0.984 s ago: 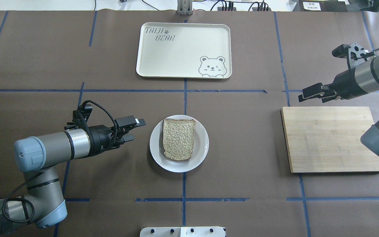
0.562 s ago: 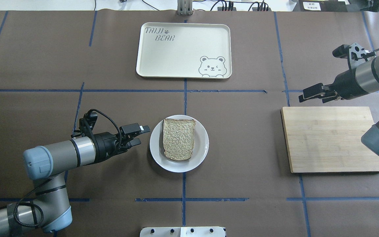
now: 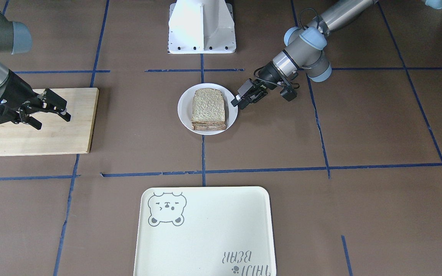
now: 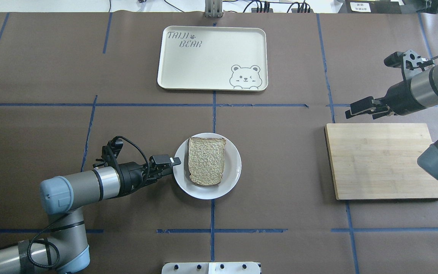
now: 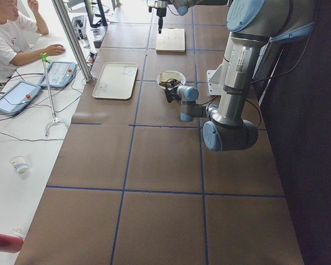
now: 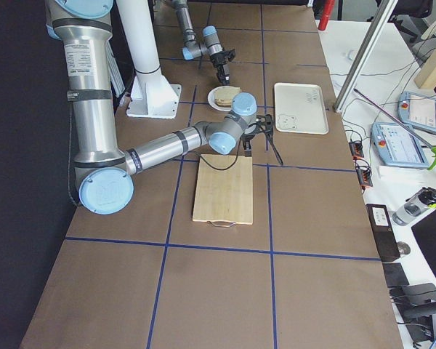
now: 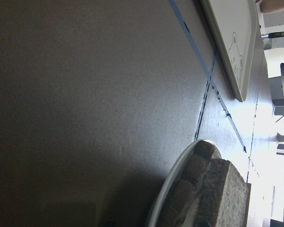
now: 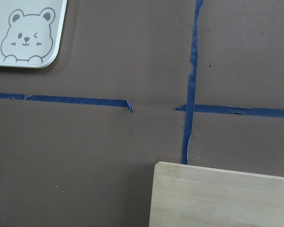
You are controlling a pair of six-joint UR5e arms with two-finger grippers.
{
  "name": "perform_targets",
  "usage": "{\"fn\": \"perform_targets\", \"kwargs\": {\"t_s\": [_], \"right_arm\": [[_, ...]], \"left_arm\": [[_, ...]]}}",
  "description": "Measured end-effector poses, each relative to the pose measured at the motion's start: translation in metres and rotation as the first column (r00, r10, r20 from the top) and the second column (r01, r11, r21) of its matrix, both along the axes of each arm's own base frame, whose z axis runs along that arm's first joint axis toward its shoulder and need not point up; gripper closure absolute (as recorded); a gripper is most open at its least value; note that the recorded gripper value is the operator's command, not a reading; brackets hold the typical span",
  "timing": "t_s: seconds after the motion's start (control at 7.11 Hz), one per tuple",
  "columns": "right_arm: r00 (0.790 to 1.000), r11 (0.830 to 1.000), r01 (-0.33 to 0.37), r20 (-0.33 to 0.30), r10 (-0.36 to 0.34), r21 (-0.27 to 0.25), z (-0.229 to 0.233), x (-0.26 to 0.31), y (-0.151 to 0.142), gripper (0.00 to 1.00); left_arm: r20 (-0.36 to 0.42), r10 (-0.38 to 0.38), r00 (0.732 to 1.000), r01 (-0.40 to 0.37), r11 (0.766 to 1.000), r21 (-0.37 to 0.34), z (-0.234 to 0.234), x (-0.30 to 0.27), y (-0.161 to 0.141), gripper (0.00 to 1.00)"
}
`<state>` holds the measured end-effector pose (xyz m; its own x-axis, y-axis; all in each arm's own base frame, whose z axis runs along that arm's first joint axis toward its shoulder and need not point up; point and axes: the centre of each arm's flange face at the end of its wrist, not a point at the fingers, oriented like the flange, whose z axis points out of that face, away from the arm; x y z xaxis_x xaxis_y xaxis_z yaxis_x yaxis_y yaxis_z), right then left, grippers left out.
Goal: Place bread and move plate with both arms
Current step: 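Close the left gripper on the plate rim nearest the robot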
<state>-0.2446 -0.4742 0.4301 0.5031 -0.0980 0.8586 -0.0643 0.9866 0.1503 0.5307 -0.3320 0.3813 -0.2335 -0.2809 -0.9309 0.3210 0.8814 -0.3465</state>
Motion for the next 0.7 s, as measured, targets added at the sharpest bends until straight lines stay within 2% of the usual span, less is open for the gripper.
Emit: {"fn": "perform_targets", "kwargs": {"t_s": [0.7], "right_arm": [[1.000,1.000,0.004,0.002,-0.004,0.000,-0.0006,0.0000,0.0005,0.00]], "left_arm": [[-0.007,0.004,1.000,-0.004,1.000,0.002,-0.0028,0.0122,-0.0013,0.56]]}}
